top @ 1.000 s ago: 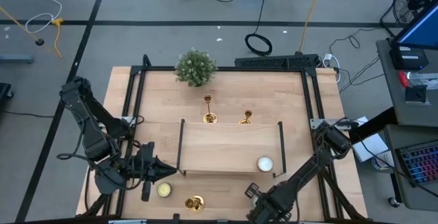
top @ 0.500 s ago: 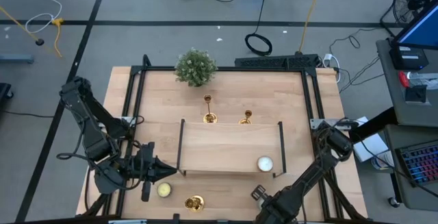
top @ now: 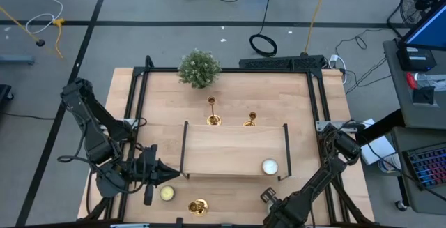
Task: Pick & Place candle stick holders
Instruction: Put the blue scented candle on the shelf aligned with the orange scented candle
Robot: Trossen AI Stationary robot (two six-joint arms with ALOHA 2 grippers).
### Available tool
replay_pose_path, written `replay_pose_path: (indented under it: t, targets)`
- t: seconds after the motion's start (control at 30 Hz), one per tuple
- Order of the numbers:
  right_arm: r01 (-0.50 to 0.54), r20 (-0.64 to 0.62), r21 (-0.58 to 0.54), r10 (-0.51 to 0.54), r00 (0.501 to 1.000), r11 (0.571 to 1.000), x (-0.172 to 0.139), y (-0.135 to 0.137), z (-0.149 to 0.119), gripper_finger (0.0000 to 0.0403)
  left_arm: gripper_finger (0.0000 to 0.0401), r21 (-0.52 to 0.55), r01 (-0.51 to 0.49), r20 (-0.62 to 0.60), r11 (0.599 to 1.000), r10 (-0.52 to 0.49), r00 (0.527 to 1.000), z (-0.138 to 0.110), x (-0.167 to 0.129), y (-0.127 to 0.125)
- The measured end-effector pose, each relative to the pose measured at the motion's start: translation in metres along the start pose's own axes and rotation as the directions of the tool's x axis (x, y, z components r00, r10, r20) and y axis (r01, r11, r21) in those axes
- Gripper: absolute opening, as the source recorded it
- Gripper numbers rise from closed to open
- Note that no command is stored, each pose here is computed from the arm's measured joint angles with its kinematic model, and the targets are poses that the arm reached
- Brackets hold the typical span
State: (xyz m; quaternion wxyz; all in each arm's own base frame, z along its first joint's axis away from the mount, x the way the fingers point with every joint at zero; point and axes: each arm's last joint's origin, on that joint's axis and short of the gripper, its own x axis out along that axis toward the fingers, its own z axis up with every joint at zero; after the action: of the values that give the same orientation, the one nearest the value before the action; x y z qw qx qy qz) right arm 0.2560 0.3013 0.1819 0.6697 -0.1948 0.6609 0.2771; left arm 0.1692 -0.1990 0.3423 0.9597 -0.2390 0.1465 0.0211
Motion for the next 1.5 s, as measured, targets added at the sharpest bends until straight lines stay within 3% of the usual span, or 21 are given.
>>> replay_pose_path:
  t: [0.23, 0.33, 0.4, 0.47, 0.57, 0.73, 0.97, 1.1, 1.2, 1.37, 1.5]
  targets:
    - [0.169, 0.108, 0.078, -0.177, 0.978, 0.983, -0.034, -0.007, -0.006, 0.0, 0.0019, -0.001, 0.001, -0.001, 1.0, -0.001, 1.0, 0.0, 0.0, 0.0]
    - [0.155, 0.142, 0.167, -0.18, 0.973, 0.974, -0.05, -0.015, -0.01, 0.0, 0.0019, -0.001, 0.001, 0.0, 1.0, -0.001, 1.0, 0.0, 0.0, 0.0]
    - [0.119, 0.169, 0.296, -0.175, 0.97, 0.948, -0.06, -0.019, -0.012, 0.0, 0.0019, -0.002, 0.002, -0.001, 1.0, -0.002, 1.0, 0.0, 0.0, 0.0]
    - [0.056, 0.195, 0.483, -0.169, 0.966, 0.874, -0.07, -0.023, -0.014, 0.0, 0.0019, -0.008, 0.002, 0.0, 1.0, -0.002, 1.0, 0.0, 0.0, 0.0]
    - [-0.062, 0.23, 0.709, -0.147, 0.962, 0.703, -0.085, -0.027, -0.019, 0.0, 0.0019, -0.016, 0.008, 0.0, 1.0, -0.008, 1.0, 0.0, 0.0, -0.001]
    - [-0.24, 0.34, 0.846, -0.136, 0.93, 0.476, -0.107, -0.026, -0.022, 0.0, 0.0019, -0.032, 0.022, 0.005, 0.999, -0.022, 1.0, 0.001, 0.0, -0.002]
    - [-0.449, 0.488, 0.842, -0.069, 0.87, 0.298, -0.118, -0.007, -0.015, 0.0, 0.0019, -0.079, 0.052, -0.002, 0.995, -0.053, 0.999, 0.002, 0.0, -0.004]
    - [-0.491, 0.497, 0.846, 0.025, 0.867, 0.206, -0.118, 0.015, -0.017, 0.0, 0.0019, -0.139, 0.059, -0.011, 0.989, -0.061, 0.998, 0.002, 0.0, -0.005]
    - [-0.467, 0.473, 0.863, 0.013, 0.881, 0.196, -0.121, 0.029, -0.028, 0.0, 0.0019, -0.177, 0.065, -0.01, 0.982, -0.068, 0.998, 0.003, 0.0, -0.005]
    - [-0.38, 0.412, 0.887, -0.078, 0.908, 0.262, -0.124, 0.049, -0.05, 0.0, 0.0019, -0.219, 0.147, -0.017, 0.965, -0.154, 0.988, 0.011, 0.005, -0.009]
    - [-0.321, 0.362, 0.894, -0.08, 0.929, 0.311, -0.114, 0.065, -0.062, 0.0, 0.0019, -0.234, 0.172, -0.001, 0.957, -0.177, 0.984, 0.018, 0.012, -0.006]
